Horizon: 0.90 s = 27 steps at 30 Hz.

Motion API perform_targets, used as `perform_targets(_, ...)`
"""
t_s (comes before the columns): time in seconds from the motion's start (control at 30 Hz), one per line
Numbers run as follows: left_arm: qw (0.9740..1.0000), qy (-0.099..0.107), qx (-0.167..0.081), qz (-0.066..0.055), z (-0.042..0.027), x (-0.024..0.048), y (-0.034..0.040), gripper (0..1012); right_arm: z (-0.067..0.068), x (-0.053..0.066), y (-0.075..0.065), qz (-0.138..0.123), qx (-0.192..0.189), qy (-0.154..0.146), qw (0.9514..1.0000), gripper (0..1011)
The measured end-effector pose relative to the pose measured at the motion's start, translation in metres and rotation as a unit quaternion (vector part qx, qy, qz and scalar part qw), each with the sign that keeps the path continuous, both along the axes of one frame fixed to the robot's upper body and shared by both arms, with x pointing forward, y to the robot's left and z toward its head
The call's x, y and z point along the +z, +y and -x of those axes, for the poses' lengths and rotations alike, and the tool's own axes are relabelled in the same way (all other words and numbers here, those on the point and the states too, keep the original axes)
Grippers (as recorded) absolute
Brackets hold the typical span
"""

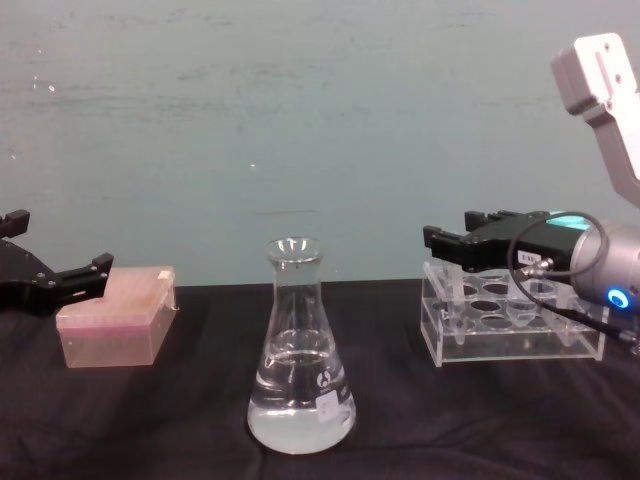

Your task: Pour the liquid from the test tube into the beaker using one hand.

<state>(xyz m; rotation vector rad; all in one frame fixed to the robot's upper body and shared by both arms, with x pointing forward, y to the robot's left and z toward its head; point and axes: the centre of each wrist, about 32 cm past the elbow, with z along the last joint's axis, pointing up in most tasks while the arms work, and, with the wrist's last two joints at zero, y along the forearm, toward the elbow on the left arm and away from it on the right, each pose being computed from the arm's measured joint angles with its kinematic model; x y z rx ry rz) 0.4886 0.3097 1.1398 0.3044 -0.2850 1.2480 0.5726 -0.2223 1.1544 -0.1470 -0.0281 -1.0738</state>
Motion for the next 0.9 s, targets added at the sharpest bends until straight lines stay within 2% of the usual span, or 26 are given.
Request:
perform_targets(0.13, 1.0000, 0.000, 0.000, 0.000, 0.0000, 0.0000, 0.0000, 1000, 0.0000, 0.0001, 0.0001, 0.000, 0.000, 0.000, 1.0000, 729)
perform_targets(0.2, 1.0000, 0.000, 0.000, 0.000, 0.0000, 0.0000, 0.0000, 1000, 0.0000, 0.0002, 0.0000, 0.000, 0.000, 0.000, 1.0000, 749)
perform_targets(0.23, 1.0000, 0.000, 0.000, 0.000, 0.0000, -0.0001, 0.0000, 1000, 0.0000, 0.0002, 0.0001, 0.000, 0.000, 0.000, 1.0000, 805)
perform_targets(0.27, 1.0000, 0.000, 0.000, 0.000, 0.0000, 0.0000, 0.0000, 1000, 0.0000, 0.0002, 0.0001, 0.000, 0.000, 0.000, 1.0000, 805)
perform_targets(0.3, 1.0000, 0.000, 0.000, 0.000, 0.0000, 0.0000, 0.0000, 1000, 0.0000, 0.0002, 0.0001, 0.000, 0.000, 0.000, 1.0000, 859)
perform_targets(0.47, 1.0000, 0.000, 0.000, 0.000, 0.0000, 0.0000, 0.0000, 1000, 0.0000, 0.0002, 0.0001, 0.000, 0.000, 0.000, 1.0000, 982)
perform_targets(0.9, 1.0000, 0.000, 0.000, 0.000, 0.0000, 0.0000, 0.0000, 1000, 0.0000, 0.0002, 0.0001, 0.000, 0.000, 0.000, 1.0000, 1004)
